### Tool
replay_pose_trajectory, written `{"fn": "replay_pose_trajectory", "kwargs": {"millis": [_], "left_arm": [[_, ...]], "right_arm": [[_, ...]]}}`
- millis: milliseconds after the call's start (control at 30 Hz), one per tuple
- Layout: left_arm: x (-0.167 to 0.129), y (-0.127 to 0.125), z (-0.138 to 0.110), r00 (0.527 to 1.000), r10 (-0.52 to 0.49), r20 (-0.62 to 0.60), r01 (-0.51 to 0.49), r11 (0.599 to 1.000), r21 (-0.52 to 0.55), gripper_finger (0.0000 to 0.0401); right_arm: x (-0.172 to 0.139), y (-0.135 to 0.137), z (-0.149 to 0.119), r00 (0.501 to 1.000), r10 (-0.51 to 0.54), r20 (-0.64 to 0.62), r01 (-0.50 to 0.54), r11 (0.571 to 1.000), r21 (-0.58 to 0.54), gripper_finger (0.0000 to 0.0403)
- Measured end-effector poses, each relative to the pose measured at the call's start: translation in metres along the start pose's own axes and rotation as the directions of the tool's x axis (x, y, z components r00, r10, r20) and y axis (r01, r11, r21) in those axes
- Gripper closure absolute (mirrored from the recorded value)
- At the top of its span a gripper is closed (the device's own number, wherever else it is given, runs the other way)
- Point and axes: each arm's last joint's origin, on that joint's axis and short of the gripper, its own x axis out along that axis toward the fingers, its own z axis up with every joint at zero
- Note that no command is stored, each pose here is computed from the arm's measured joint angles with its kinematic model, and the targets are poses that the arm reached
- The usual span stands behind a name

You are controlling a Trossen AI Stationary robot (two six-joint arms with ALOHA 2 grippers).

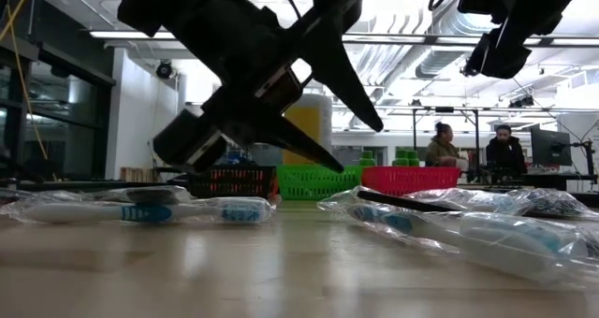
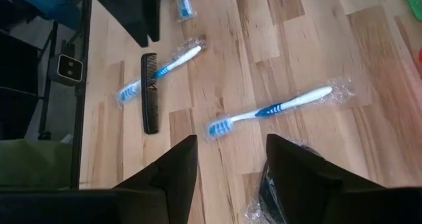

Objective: Pick & Place Travel size toiletries
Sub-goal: Put the black comb into the green bin

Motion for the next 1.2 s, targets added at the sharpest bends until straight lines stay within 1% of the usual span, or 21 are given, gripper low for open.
{"fn": "replay_pose_trajectory", "kwargs": {"millis": [133,233,300,400,533,567,733,933,1200], "left_arm": [[0.004,0.005,0.000,1.000,0.022,0.000,-0.022,1.000,-0.008,0.0226],[0.010,0.001,-0.002,1.000,0.013,-0.020,-0.013,1.000,-0.021,0.0226],[0.015,0.002,-0.002,0.999,0.033,-0.025,-0.033,0.999,-0.001,0.0226],[0.024,-0.005,-0.005,0.999,0.018,-0.045,-0.018,1.000,0.007,0.0226],[0.030,-0.003,-0.005,0.996,0.088,-0.030,-0.088,0.996,-0.001,0.0226],[0.030,-0.001,-0.004,0.994,0.110,-0.024,-0.110,0.994,0.001,0.0226],[0.029,-0.004,-0.005,0.994,0.102,-0.026,-0.102,0.995,0.004,0.0226],[0.029,-0.003,-0.005,0.994,0.109,-0.025,-0.109,0.994,0.004,0.0226],[0.029,-0.003,-0.005,0.993,0.116,-0.025,-0.116,0.993,0.005,0.0226]], "right_arm": [[0.000,0.000,0.000,1.000,0.000,0.000,0.000,1.000,0.000,0.0229],[0.000,0.000,0.000,1.000,0.000,0.000,0.000,1.000,-0.002,0.0229],[0.000,0.000,0.000,1.000,0.000,0.000,0.000,1.000,-0.004,0.0229],[0.000,0.000,0.000,1.000,-0.001,0.000,0.001,1.000,-0.004,0.0229],[0.000,0.000,0.000,1.000,0.000,0.000,0.000,1.000,-0.004,0.0229],[0.000,0.000,0.000,1.000,-0.001,0.000,0.001,1.000,-0.007,0.0229],[0.000,0.000,-0.001,1.000,0.002,-0.005,-0.002,1.000,-0.009,0.0229],[0.000,-0.001,-0.007,0.997,0.020,-0.077,-0.018,1.000,0.021,0.0229],[0.000,-0.001,-0.007,0.997,0.004,-0.077,-0.004,1.000,0.008,0.0229]]}}
